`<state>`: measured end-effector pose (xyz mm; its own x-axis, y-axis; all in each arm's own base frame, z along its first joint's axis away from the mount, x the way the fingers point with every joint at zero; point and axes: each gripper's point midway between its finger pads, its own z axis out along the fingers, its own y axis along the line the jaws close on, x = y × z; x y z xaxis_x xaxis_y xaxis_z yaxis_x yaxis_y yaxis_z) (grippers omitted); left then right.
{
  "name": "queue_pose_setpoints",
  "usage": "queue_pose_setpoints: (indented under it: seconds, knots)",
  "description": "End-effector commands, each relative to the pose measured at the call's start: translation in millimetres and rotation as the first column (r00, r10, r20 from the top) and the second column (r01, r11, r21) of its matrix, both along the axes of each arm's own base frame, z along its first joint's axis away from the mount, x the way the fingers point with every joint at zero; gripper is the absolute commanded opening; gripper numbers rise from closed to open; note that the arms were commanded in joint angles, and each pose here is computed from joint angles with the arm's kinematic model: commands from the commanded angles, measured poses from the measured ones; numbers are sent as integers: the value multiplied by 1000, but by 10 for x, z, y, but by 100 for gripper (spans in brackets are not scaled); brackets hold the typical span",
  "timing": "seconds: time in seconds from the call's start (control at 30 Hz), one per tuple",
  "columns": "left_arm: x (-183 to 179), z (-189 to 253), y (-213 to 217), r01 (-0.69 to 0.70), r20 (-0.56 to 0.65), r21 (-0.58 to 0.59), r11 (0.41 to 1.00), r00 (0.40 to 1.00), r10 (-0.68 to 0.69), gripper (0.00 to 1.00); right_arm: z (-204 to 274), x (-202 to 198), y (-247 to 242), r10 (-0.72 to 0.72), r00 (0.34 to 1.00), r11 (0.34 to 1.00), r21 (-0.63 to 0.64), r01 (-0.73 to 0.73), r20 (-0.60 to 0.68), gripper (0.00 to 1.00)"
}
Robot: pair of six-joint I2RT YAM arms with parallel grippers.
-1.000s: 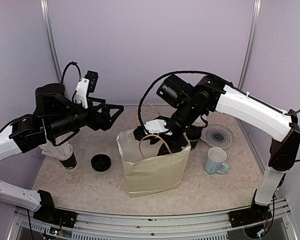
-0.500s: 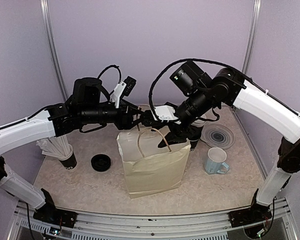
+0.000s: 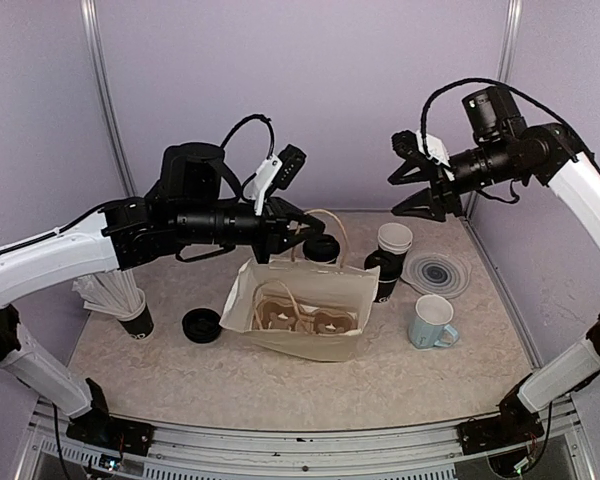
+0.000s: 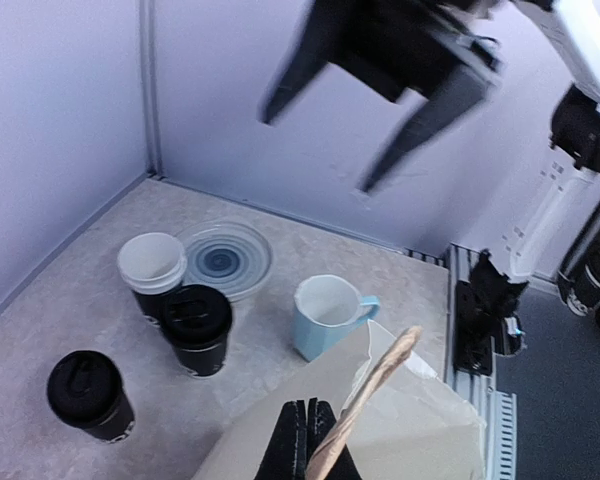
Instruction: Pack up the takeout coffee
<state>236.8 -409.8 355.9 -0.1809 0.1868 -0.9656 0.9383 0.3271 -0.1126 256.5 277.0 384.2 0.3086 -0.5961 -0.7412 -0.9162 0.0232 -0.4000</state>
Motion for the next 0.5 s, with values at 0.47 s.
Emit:
queue_pose_setpoints:
  seconds: [0.47]
  knots:
    - [-1470,-356,-160,96,19,107,990,995,-99,0,-565,238,-283,-116,979,992,38,124,-168,60]
